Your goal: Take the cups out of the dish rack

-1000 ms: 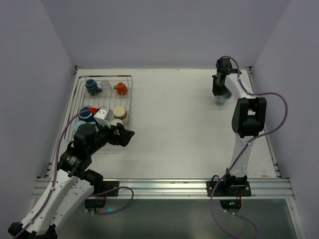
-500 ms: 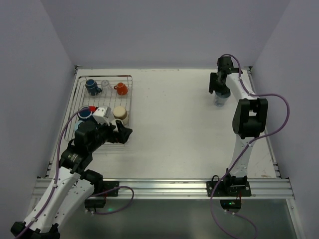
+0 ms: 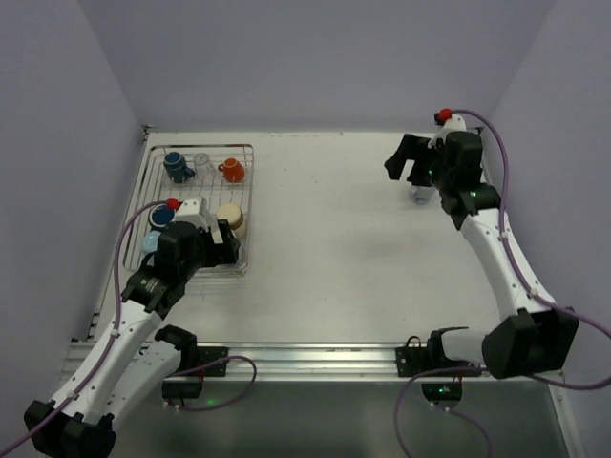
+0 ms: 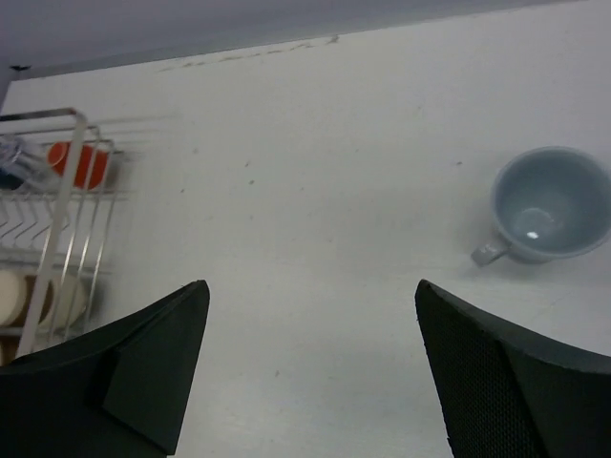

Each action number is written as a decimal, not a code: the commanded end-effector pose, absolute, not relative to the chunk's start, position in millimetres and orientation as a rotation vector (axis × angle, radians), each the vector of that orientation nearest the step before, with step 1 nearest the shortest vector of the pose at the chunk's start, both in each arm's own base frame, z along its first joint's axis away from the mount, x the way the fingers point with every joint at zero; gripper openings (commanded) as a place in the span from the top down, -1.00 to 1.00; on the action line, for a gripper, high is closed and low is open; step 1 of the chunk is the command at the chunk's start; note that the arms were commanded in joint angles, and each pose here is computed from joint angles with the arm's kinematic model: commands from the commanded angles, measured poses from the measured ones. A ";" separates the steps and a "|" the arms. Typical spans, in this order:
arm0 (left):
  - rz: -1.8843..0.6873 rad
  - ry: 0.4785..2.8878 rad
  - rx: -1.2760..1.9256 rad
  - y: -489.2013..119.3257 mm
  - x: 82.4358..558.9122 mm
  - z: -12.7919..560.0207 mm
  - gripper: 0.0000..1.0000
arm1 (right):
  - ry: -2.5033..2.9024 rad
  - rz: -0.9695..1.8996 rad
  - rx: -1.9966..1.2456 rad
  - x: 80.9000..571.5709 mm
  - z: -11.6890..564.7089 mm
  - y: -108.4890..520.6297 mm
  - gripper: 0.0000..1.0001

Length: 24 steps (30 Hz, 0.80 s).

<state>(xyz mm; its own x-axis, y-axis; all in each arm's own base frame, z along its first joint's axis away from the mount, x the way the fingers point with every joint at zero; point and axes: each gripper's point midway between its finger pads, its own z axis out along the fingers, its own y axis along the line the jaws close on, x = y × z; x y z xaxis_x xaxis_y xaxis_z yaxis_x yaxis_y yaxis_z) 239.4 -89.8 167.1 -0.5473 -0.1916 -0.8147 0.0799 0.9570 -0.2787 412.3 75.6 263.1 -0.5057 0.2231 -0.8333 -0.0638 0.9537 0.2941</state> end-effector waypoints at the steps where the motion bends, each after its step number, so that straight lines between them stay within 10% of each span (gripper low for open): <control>1: -0.221 2.105 -0.205 -68.4 252.0 175.2 -0.95 | 1.939 0.579 0.066 381.8 272.7 117.4 -0.82; 24: -0.049 2.306 -0.239 -72.3 294.4 127.0 -0.98 | 1.877 0.876 -0.192 312.9 269.1 192.4 -0.77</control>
<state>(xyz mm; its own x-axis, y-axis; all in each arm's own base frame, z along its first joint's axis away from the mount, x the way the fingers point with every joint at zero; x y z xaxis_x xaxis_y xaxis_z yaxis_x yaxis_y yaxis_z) 275.4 -74.7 112.4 -0.7156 -0.1491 -0.6824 -0.1110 0.9888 -0.0996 318.8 187.5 248.5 -0.5181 0.2234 -0.8256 -0.4417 0.7568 0.4819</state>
